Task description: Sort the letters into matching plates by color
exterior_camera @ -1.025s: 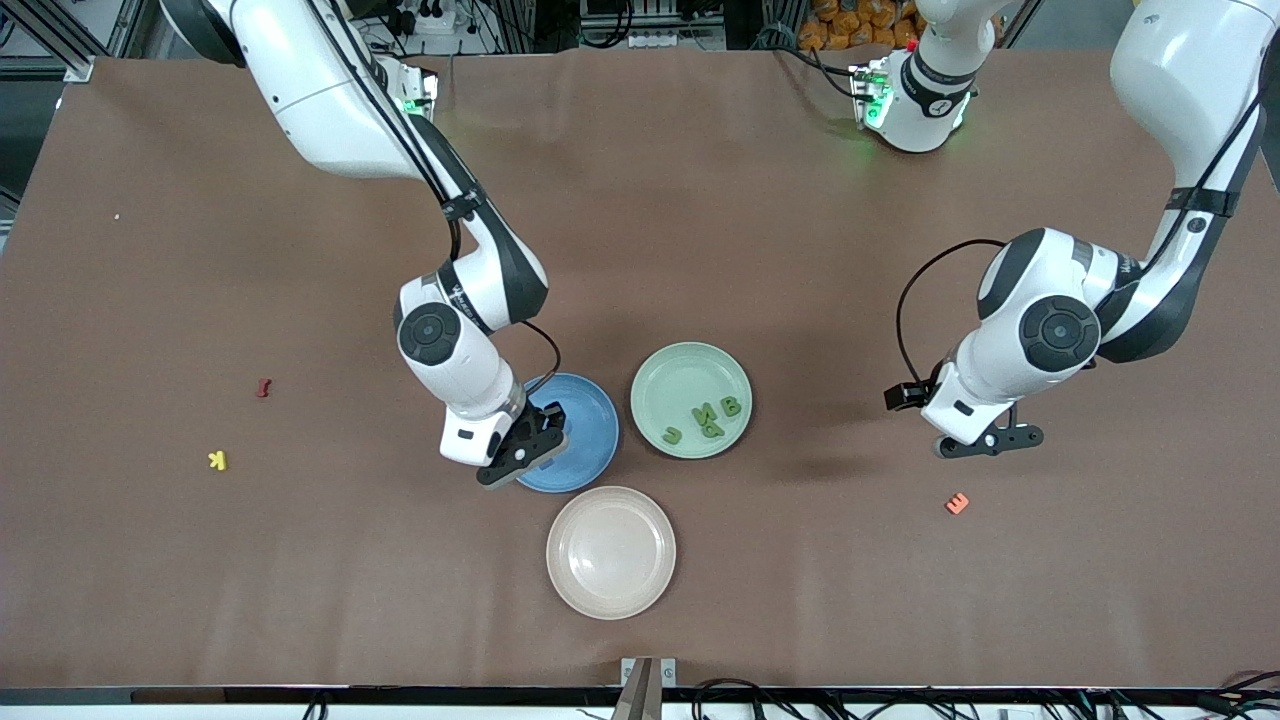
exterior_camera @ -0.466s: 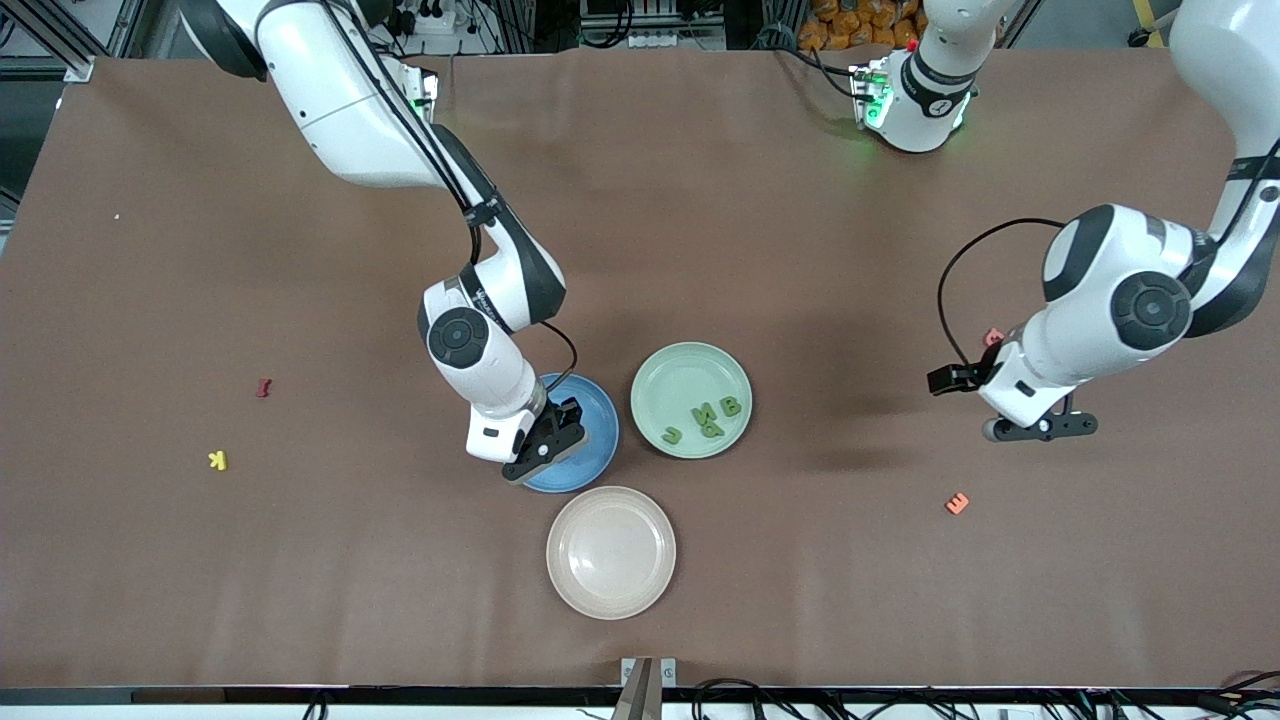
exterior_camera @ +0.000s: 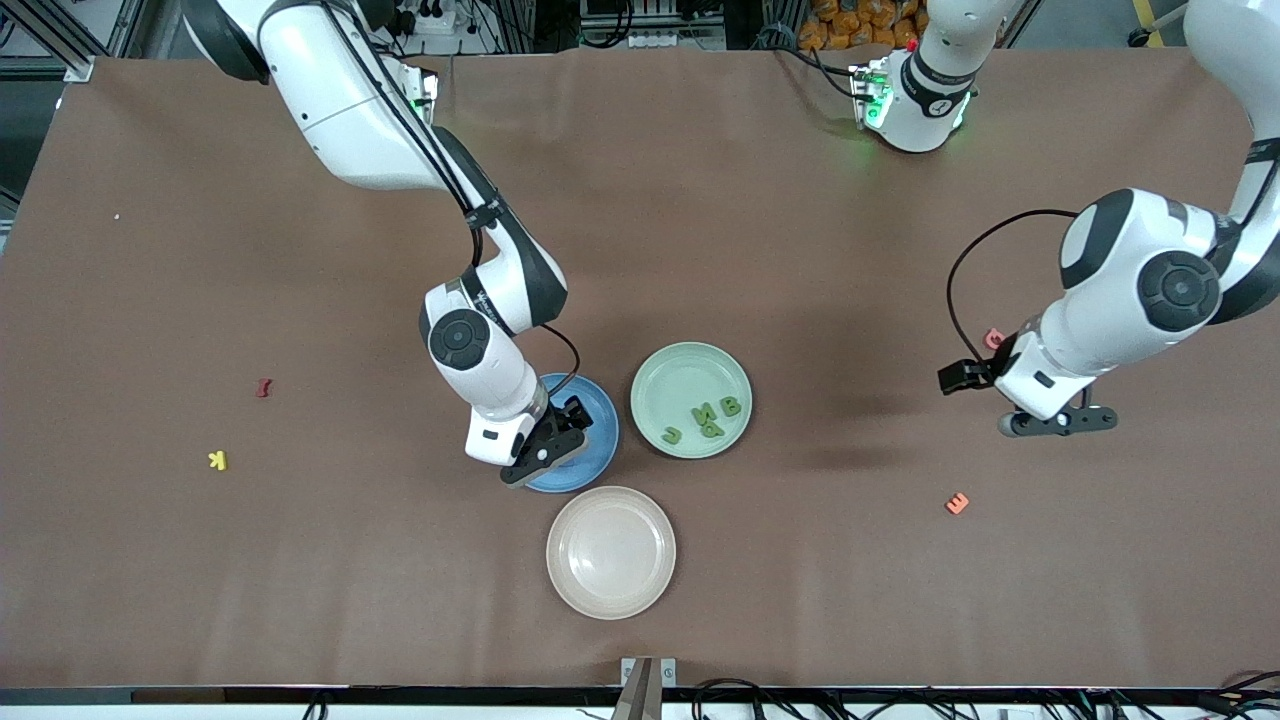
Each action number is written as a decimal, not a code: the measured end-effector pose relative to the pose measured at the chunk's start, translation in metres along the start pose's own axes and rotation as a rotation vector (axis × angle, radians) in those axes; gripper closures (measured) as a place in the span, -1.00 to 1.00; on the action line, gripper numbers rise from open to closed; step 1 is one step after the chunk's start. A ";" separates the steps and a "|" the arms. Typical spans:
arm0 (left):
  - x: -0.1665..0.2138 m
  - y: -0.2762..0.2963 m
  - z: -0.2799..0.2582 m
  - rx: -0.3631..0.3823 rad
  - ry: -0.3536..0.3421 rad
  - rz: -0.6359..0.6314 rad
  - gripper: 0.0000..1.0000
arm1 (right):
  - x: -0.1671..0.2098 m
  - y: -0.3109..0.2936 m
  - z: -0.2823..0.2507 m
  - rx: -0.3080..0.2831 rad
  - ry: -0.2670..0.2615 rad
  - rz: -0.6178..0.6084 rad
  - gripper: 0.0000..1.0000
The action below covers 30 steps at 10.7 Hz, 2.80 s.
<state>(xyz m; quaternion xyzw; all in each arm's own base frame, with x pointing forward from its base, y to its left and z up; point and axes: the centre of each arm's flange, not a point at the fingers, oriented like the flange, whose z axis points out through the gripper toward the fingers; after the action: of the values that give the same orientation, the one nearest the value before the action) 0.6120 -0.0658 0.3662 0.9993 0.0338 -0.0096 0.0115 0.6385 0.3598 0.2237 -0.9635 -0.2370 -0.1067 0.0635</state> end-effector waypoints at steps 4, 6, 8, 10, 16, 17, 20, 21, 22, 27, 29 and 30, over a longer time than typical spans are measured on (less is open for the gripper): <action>0.028 -0.028 -0.077 0.027 0.046 -0.046 -1.00 | 0.007 0.068 -0.029 -0.043 -0.089 -0.034 -1.00; 0.036 -0.043 -0.113 0.036 0.058 -0.053 -1.00 | 0.007 0.128 -0.065 -0.054 -0.122 -0.040 -1.00; 0.040 -0.052 -0.132 0.032 0.079 -0.064 -1.00 | -0.003 0.184 -0.110 -0.061 -0.164 -0.046 -1.00; 0.041 -0.047 -0.141 0.031 0.090 -0.041 -1.00 | -0.016 0.230 -0.162 -0.054 -0.191 -0.027 -1.00; 0.031 0.003 -0.165 0.081 0.039 -0.048 -1.00 | -0.070 0.313 -0.313 -0.042 -0.194 0.130 -1.00; 0.027 -0.007 -0.179 0.046 0.042 -0.044 -1.00 | -0.079 0.319 -0.337 -0.044 -0.191 0.151 -1.00; -0.001 -0.036 -0.218 0.045 -0.001 0.072 -1.00 | -0.101 0.320 -0.389 -0.061 -0.197 0.256 -1.00; -0.011 -0.035 -0.227 0.056 -0.013 0.099 -1.00 | -0.105 0.317 -0.403 -0.073 -0.199 0.300 -1.00; -0.018 -0.031 -0.233 0.060 -0.010 0.112 -1.00 | -0.110 0.313 -0.418 -0.081 -0.197 0.333 -1.00; -0.037 -0.029 -0.271 0.062 0.055 0.112 -1.00 | -0.133 0.295 -0.460 -0.079 -0.250 0.446 -1.00; -0.065 -0.031 -0.293 0.070 0.053 0.108 -1.00 | -0.132 0.289 -0.467 -0.082 -0.242 0.477 -1.00; -0.079 -0.032 -0.293 0.076 0.038 0.106 -1.00 | -0.129 0.284 -0.466 -0.085 -0.239 0.492 -1.00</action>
<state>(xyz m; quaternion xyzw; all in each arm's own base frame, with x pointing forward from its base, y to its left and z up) 0.5359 -0.0323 0.6603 0.9994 -0.0195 0.0089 -0.0264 0.5785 -0.0281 0.6242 -0.9997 0.0030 0.0163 0.0186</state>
